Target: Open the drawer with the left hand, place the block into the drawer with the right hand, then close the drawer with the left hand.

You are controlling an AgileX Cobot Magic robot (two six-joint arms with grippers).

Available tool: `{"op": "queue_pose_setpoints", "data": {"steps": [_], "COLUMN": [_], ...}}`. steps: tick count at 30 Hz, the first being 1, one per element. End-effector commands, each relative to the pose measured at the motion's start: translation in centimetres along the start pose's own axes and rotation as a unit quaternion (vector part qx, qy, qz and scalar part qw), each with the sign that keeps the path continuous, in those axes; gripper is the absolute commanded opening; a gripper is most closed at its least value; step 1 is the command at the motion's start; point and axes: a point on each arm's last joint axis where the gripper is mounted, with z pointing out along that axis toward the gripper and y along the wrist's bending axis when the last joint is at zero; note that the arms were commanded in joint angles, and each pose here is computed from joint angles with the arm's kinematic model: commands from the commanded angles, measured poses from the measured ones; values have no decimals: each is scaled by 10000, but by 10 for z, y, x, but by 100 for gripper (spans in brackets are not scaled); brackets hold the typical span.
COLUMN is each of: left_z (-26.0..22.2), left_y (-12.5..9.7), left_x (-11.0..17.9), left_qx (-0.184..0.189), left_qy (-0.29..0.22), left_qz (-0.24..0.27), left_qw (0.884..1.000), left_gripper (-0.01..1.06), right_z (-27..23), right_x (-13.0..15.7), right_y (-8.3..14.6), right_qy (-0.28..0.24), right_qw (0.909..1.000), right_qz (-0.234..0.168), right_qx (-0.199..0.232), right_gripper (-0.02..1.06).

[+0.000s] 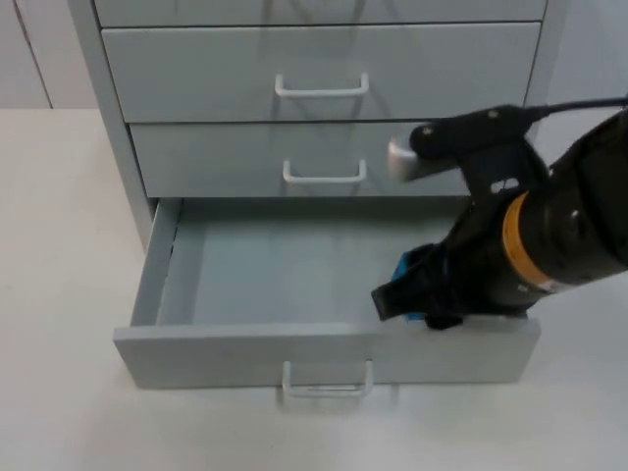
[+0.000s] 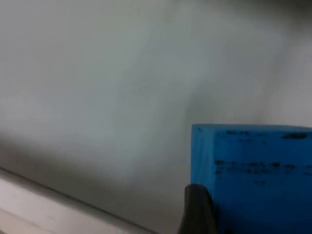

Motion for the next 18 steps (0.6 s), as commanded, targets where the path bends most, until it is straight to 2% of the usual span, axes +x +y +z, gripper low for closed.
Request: {"op": "queue_pose_setpoints", "data": {"steps": [1,2,3,5,6,8,12,15,18], "left_z": [-1,-1,-1,-1,-1,-1,-1,-1,-1], "left_y": [0,0,0,0,0,0,0,0,0], "left_x": [-1,-1,-1,-1,-1,-1,-1,-1,-1], "left_qx": [-10,-10,-10,-12,-12,-14,-19,-19,-19], "left_qy": [-77,-77,-77,-86,-86,-95,-113,-113,-113], "left_qz": [-72,-72,-63,-63,-63,-63,-63,-63,-63], "left_qw": [9999,9999,10000,9999,9999,9999,9999,9999,9999], "left_gripper": [105,105,105,105,105,105,105,105,105], "right_z": [6,7,7,5,5,-1,-18,-45,-66], "right_x": [0,1,1,0,0,-4,-15,-29,-37], "right_y": [0,1,1,2,2,3,4,1,-1], "right_qy": [40,53,55,23,23,-60,-325,-640,-842], "right_qw": [10000,10000,10000,10000,10000,9998,9985,9949,9919], "right_qz": [-19,-15,-15,-5,-5,34,138,535,647], "right_qx": [18,1,-15,-64,-64,-172,-411,-571,-696], "right_gripper": [23,28,45,63,63,74,77,76,76]}}
